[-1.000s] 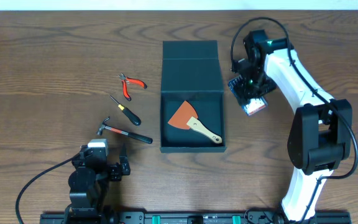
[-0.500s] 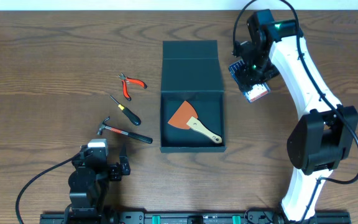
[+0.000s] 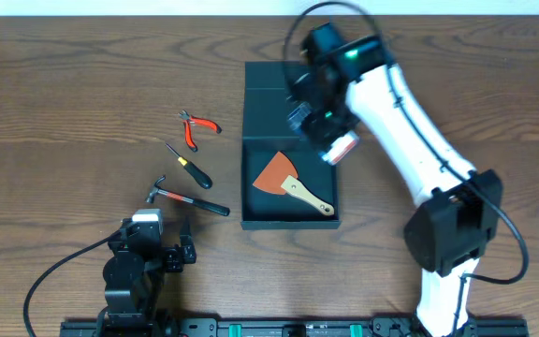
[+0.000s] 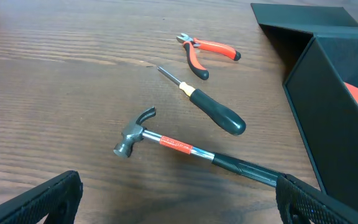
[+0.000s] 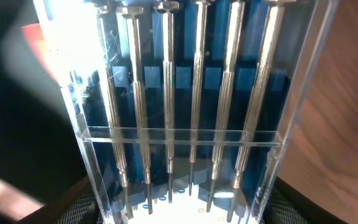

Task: Pack container
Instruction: 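Lift the case with the right gripper and lower it into the box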

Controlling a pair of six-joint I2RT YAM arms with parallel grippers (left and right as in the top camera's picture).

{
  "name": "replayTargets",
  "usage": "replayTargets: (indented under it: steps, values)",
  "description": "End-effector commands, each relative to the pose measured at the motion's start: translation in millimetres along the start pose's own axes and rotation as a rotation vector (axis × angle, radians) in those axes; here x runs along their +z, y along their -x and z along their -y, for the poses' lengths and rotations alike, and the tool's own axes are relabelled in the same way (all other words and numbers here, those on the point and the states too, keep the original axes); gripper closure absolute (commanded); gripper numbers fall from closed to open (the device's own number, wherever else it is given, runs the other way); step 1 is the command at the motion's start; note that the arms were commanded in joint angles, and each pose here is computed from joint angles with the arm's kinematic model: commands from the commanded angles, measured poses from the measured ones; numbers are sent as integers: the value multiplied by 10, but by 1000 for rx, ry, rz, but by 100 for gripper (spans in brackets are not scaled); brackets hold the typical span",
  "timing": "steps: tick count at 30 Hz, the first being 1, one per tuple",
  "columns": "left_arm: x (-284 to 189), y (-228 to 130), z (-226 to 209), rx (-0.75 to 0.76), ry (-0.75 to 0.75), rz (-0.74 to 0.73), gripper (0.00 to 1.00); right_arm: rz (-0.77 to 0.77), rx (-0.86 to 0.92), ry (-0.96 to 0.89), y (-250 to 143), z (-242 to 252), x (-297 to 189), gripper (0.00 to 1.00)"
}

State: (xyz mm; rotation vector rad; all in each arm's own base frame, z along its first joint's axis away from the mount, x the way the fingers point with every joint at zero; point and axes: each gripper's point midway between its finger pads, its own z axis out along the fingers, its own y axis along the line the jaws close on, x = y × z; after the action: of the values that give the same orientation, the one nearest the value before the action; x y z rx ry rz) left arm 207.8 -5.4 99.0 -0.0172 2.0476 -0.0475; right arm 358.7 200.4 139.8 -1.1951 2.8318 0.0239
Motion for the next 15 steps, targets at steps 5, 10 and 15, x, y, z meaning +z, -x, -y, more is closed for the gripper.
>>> replayTargets:
  steps: [5, 10, 15]
  values:
    - [20, -34, -14, 7, 7, -3, 2, 8, -140, 18, 131, -513, -39, 42]
    - [20, -34, -14, 7, 7, -3, 1, -8, -173, 50, 108, -699, 29, 42]
    - [20, -34, -14, 7, 7, -3, 2, -56, -183, 75, -4, -791, 313, 42]
